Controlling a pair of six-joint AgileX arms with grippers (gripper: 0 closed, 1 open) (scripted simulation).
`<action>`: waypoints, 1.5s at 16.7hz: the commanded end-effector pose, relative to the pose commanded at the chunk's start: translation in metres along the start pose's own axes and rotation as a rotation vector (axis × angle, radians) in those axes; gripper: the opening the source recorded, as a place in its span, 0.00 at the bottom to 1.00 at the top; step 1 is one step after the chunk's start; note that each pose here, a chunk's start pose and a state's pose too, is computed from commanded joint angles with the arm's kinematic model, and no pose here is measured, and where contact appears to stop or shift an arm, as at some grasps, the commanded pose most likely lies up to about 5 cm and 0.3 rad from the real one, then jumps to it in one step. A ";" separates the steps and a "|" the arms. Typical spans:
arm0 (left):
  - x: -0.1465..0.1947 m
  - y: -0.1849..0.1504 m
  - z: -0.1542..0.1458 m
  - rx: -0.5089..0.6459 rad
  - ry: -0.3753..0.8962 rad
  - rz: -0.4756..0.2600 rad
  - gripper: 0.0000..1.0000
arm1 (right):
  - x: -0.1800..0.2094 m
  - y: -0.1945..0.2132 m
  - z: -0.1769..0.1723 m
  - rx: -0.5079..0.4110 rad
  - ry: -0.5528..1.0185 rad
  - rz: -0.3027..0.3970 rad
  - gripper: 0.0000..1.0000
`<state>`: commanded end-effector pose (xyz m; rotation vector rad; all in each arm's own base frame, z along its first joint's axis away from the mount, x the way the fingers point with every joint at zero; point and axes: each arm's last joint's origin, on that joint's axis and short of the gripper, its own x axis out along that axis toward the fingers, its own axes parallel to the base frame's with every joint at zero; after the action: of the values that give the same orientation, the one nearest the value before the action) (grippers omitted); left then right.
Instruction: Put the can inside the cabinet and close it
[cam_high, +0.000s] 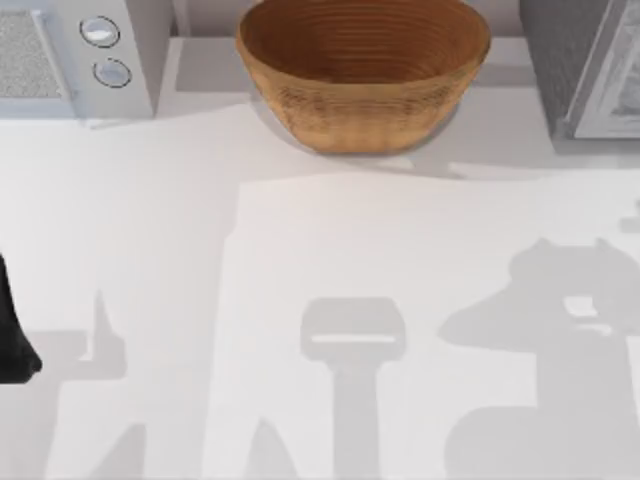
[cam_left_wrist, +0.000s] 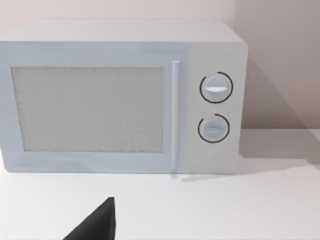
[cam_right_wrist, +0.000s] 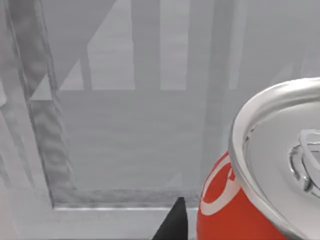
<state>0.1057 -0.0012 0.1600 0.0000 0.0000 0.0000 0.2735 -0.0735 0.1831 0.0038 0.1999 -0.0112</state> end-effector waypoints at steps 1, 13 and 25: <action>0.000 0.000 0.000 0.000 0.000 0.000 1.00 | 0.000 0.000 0.000 0.000 0.000 0.000 0.00; 0.000 0.000 0.000 0.000 0.000 0.000 1.00 | -0.096 0.047 0.009 -0.017 -0.086 0.000 0.00; 0.000 0.000 0.000 0.000 0.000 0.000 1.00 | -0.160 0.070 -0.053 -0.005 -0.195 0.010 0.00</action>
<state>0.1057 -0.0012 0.1600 0.0000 0.0000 0.0000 0.1072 -0.0018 0.1634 -0.0015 0.0050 -0.0007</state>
